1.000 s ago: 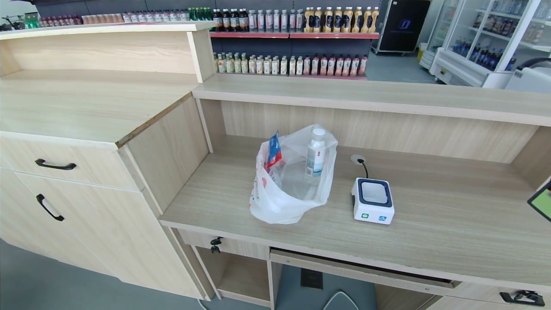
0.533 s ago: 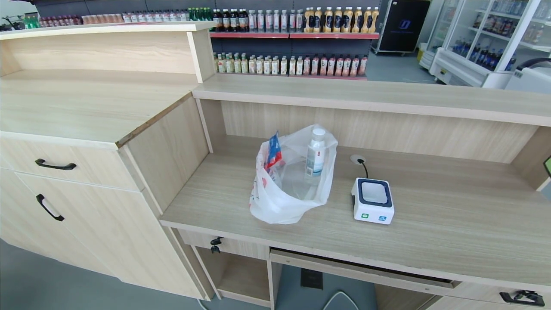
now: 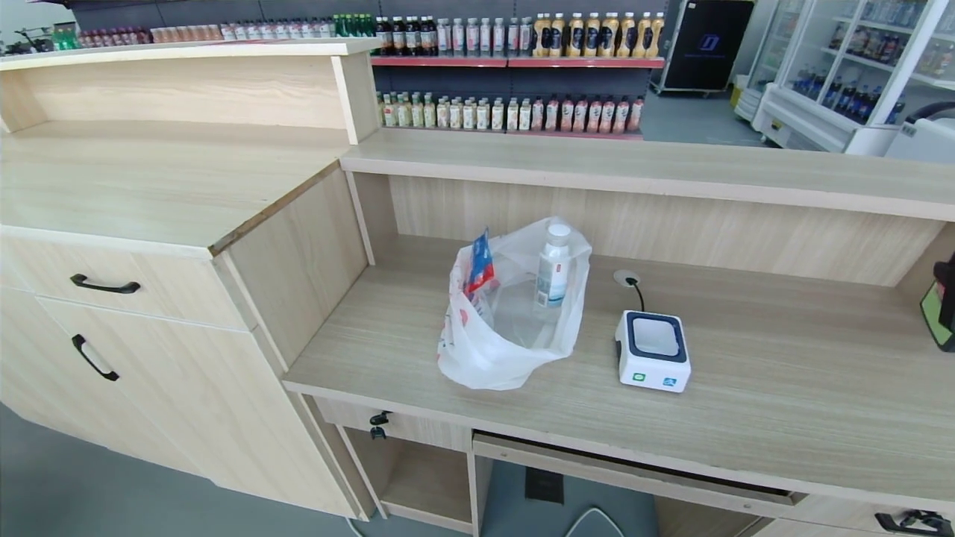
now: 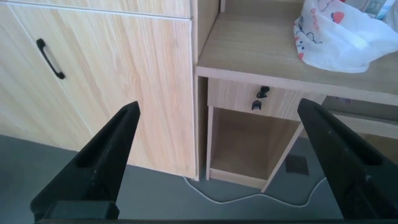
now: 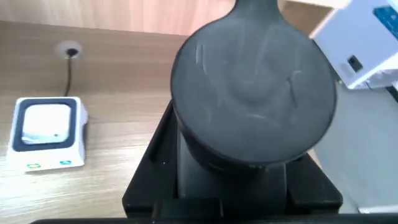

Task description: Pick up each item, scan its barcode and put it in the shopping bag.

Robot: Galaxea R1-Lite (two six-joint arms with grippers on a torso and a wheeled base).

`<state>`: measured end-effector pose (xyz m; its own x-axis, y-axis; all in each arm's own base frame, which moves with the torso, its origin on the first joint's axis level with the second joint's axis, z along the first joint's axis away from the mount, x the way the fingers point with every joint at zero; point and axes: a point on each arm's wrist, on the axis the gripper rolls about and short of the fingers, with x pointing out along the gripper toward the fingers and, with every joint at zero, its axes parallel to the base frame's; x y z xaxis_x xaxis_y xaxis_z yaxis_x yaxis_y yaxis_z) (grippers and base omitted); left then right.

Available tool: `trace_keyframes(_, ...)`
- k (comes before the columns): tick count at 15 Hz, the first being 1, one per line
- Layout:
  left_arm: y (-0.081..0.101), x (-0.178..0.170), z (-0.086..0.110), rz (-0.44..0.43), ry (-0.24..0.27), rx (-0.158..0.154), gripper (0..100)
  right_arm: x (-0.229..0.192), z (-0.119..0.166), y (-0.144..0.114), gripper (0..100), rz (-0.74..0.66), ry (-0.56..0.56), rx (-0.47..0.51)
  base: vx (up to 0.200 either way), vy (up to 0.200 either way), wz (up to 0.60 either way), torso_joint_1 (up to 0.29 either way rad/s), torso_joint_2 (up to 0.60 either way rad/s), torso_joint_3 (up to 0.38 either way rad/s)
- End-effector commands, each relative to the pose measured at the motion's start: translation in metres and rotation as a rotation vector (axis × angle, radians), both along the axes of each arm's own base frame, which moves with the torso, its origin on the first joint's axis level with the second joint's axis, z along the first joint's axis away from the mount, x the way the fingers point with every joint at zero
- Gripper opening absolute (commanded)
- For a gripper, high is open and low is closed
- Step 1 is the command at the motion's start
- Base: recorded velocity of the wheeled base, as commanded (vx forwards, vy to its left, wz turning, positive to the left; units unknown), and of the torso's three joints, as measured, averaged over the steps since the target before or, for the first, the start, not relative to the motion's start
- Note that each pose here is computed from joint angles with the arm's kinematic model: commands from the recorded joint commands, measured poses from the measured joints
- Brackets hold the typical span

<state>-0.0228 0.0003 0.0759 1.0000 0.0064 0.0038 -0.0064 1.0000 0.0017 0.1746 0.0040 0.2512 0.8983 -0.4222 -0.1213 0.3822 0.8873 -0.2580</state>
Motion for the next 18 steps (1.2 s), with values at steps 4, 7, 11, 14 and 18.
trace_keyframes(4, 0.0, 0.0, 0.0, 0.001, -0.001, 0.0, 100, 0.028, 0.018, 0.006, 0, 0.113, -0.015, -0.026, 0.0, 0.0, 0.6, 0.007, 0.0, 0.0)
trace_keyframes(7, 0.0, 0.0, 0.0, 0.001, -0.001, 0.0, 100, 0.037, 0.006, 0.004, 0, 0.172, 0.048, -0.017, 0.0, 0.0, 0.4, 0.0, 0.0, 0.003)
trace_keyframes(11, 0.0, 0.0, 0.0, 0.001, -0.001, 0.0, 100, 0.056, -0.028, -0.023, 0, 0.545, 0.163, 0.082, 0.0, 0.0, 0.0, 0.0, 0.0, 0.0)
trace_keyframes(14, 0.0, 0.0, 0.0, 0.001, -0.001, 0.0, 100, 0.078, -0.057, -0.04, 0, 0.515, 0.251, 0.118, 0.0, 0.0, 0.0, 0.0, 0.0, 0.0)
trace_keyframes(18, 0.0, 0.0, 0.0, 0.001, -0.001, 0.0, 100, 0.102, -0.079, -0.048, 0, 0.573, 0.262, 0.164, 0.0, 0.0, 0.0, 0.0, 0.0, 0.0)
